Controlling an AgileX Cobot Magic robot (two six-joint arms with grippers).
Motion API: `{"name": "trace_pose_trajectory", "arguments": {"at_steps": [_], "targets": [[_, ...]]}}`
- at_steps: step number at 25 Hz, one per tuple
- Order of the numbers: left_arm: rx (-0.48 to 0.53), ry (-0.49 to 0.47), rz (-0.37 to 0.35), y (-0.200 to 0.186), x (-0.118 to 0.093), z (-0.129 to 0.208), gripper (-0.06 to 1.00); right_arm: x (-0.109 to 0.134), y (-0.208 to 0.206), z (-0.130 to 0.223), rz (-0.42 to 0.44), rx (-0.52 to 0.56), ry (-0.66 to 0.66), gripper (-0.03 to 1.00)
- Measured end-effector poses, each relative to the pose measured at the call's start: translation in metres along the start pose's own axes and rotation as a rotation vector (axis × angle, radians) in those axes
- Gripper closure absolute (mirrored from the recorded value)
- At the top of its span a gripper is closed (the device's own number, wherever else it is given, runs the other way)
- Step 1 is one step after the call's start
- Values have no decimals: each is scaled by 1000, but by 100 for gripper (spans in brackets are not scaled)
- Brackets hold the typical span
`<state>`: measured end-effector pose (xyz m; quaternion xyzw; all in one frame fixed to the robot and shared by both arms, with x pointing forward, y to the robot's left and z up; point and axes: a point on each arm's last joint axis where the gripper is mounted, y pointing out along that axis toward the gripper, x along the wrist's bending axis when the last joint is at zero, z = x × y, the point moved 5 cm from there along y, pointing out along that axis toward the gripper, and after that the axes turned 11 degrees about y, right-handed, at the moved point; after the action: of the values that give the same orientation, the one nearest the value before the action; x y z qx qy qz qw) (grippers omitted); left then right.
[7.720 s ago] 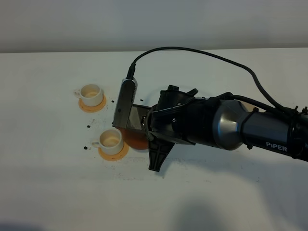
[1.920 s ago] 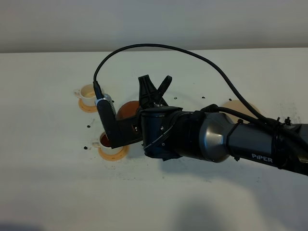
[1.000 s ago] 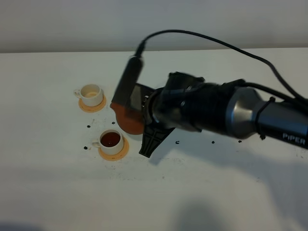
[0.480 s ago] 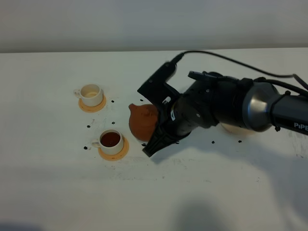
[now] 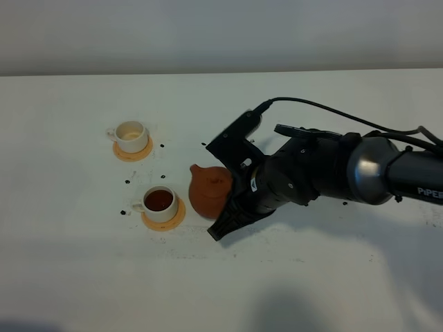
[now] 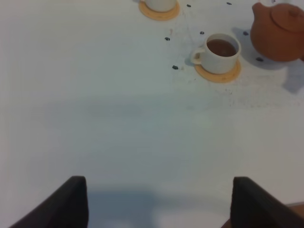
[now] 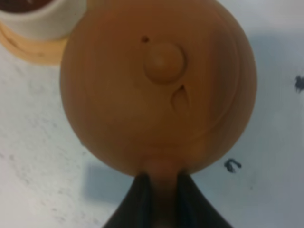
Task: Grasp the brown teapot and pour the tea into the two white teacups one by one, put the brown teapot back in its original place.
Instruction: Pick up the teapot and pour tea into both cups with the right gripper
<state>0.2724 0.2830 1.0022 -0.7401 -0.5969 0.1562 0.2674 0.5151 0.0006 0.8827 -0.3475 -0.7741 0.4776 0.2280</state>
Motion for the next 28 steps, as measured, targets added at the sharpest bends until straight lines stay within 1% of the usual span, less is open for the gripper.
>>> {"name": "trace_pose_trajectory", "arguments": {"at_steps": [3,7,10,17,20,28], "targets": [[0,0,0,0,0,0,35,-1,7,3,3,18,3,87],[0,0,0,0,0,0,35,-2,6,0,6,20,4,87],[0,0,0,0,0,0,35,-6,-3,-15,32,15,-23,87],[0,0,0,0,0,0,35,-28,-34,-75,132,-106,-126,87],[0,0,0,0,0,0,35,-31,-35,-90,156,-122,-184,87],[0,0,0,0,0,0,35,-32,-20,-110,189,-130,-299,87]]}}
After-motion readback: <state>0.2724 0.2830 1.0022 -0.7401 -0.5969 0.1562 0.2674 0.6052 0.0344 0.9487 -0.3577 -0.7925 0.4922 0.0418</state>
